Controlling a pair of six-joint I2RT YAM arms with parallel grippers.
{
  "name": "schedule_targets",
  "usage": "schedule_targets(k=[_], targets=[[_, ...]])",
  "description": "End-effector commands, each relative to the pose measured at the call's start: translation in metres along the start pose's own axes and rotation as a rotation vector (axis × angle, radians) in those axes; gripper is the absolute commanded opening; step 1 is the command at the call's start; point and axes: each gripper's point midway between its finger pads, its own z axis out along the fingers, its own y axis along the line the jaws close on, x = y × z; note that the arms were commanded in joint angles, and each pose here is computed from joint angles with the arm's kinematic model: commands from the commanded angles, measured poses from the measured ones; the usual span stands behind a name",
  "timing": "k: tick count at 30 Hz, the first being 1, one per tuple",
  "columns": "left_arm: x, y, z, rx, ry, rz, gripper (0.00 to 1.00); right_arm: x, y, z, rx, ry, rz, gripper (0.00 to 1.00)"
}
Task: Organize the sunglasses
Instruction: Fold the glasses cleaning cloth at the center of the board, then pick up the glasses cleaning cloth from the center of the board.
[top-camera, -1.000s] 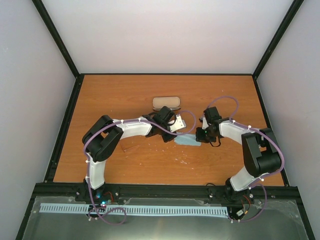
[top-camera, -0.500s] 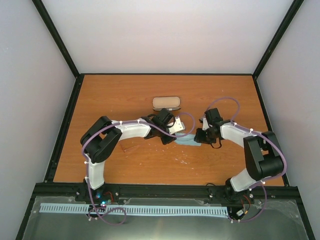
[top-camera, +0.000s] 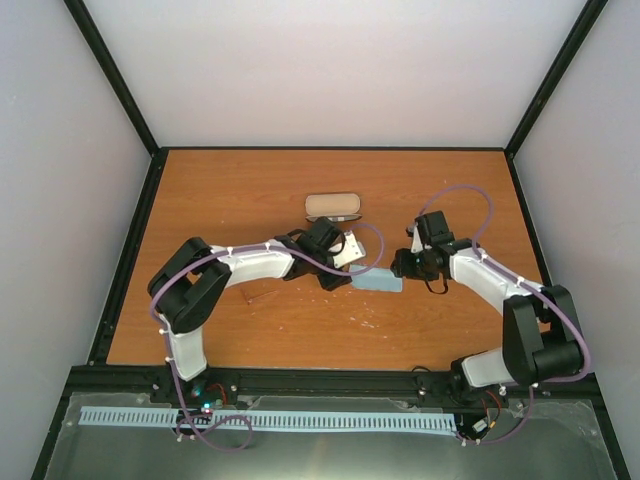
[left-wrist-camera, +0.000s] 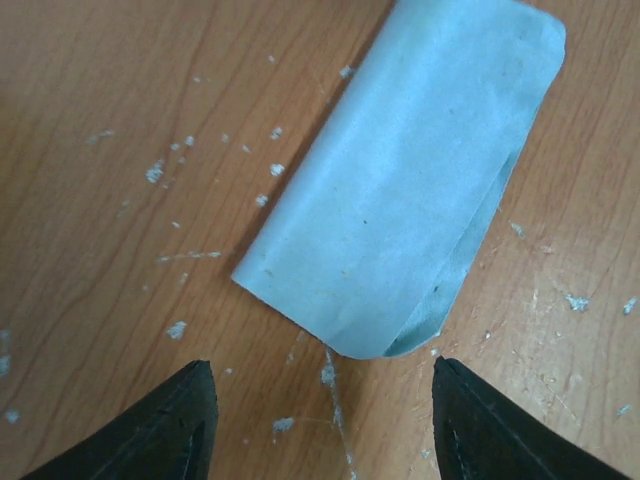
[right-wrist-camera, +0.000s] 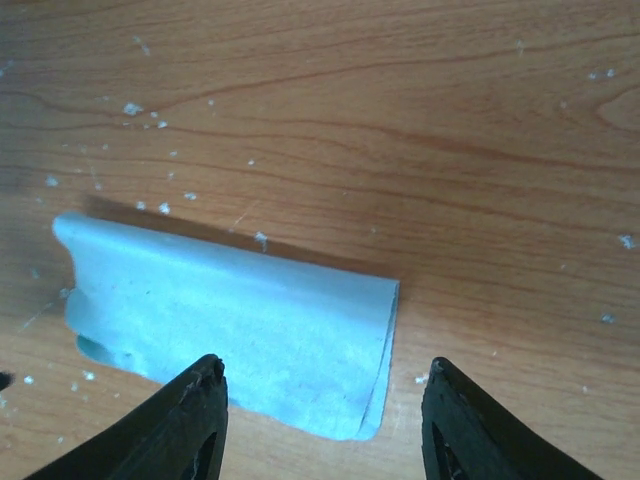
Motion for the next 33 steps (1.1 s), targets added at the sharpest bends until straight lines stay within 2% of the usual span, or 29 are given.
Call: schedule_targets(k=[1, 7, 12, 26, 33], targets=[[-0.022, 0.023, -0.023, -0.047, -0.088, -0.083, 0.60, -0.002, -0.011, 0.010, 0.059, 0.035, -0.018, 0.53], [-0.015, 0.074, -0.036, -0.073, -0.095, -0.217, 0.59, 0.001, -0.021, 0.021, 0.108, 0.090, -0.088, 0.53], [-0.008, 0.098, -0.039, -0.098, -0.098, -0.257, 0.58, 0.001, -0.025, 0.027, 0.127, 0.122, -0.120, 0.52], [-0.012, 0.107, -0.034, -0.102, -0.111, -0.262, 0.57, 0.011, -0.024, 0.042, 0.112, 0.190, -0.140, 0.47], [-0.012, 0.107, -0.032, -0.100, -0.110, -0.266, 0.56, 0.025, -0.016, 0.052, 0.120, 0.237, -0.163, 0.34]])
